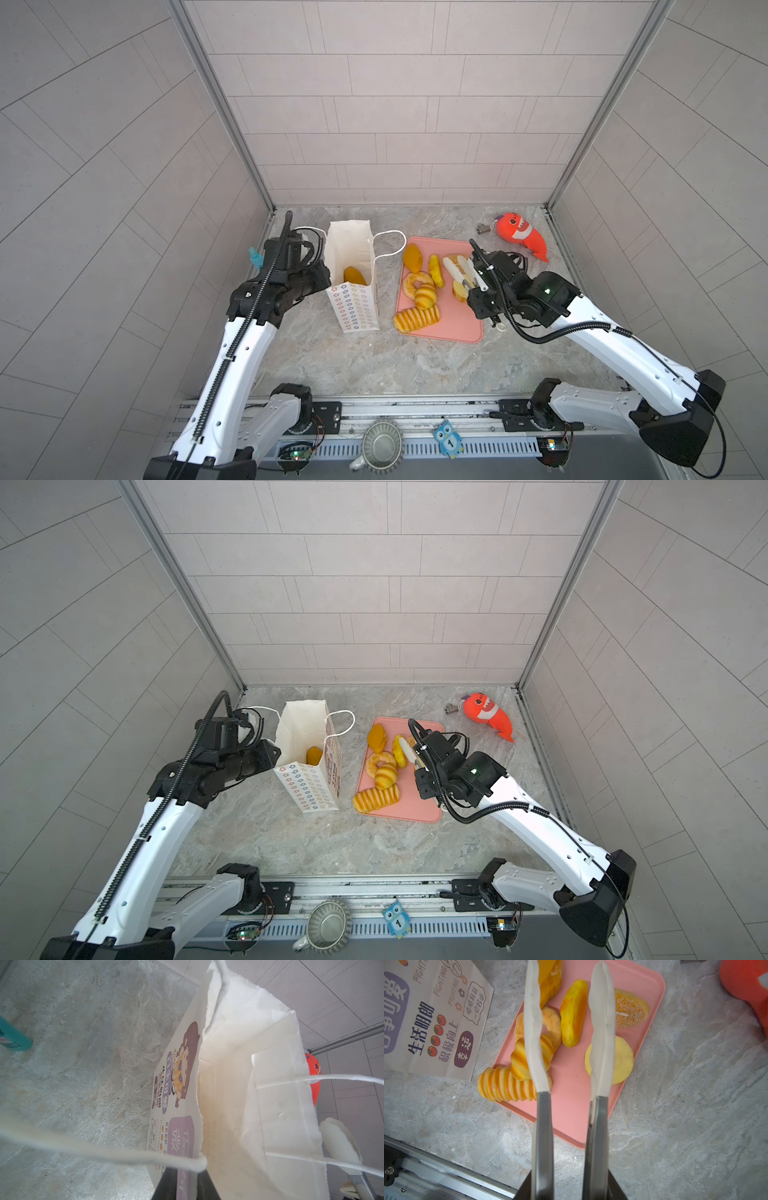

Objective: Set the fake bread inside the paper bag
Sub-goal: 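Lower the tong toward the striped croissant on the tray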

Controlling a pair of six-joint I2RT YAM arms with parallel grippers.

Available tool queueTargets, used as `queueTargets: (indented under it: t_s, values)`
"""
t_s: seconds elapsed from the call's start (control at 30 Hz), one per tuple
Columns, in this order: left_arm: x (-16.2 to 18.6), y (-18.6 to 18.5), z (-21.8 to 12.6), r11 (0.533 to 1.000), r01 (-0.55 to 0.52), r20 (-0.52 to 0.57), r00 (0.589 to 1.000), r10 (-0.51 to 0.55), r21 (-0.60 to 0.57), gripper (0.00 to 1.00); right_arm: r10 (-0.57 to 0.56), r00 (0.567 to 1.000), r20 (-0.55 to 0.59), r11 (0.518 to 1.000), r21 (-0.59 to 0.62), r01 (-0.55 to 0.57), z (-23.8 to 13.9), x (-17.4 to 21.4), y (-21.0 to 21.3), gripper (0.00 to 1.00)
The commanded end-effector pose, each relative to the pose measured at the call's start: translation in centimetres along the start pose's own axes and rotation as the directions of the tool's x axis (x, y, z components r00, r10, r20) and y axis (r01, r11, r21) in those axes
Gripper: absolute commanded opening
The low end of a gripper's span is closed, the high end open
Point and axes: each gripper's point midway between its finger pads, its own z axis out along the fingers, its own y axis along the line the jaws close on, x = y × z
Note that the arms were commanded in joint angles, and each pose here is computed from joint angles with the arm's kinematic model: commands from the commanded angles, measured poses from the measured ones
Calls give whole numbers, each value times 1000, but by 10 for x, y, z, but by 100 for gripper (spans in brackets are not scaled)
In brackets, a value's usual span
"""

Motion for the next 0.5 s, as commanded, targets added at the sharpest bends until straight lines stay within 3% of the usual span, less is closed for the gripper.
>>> queueTargets:
  t_s: [0.0,0.47]
  values:
    - [-6,-3,-9,1000,-9,18,1000,9,4,26,63,998,29,995,-74,-61,-1,-2,10,39]
    - [-4,-3,-10,1000,-8,16,1000,7,5,32,144,988,-55,971,-183,-152,24,23,27,40]
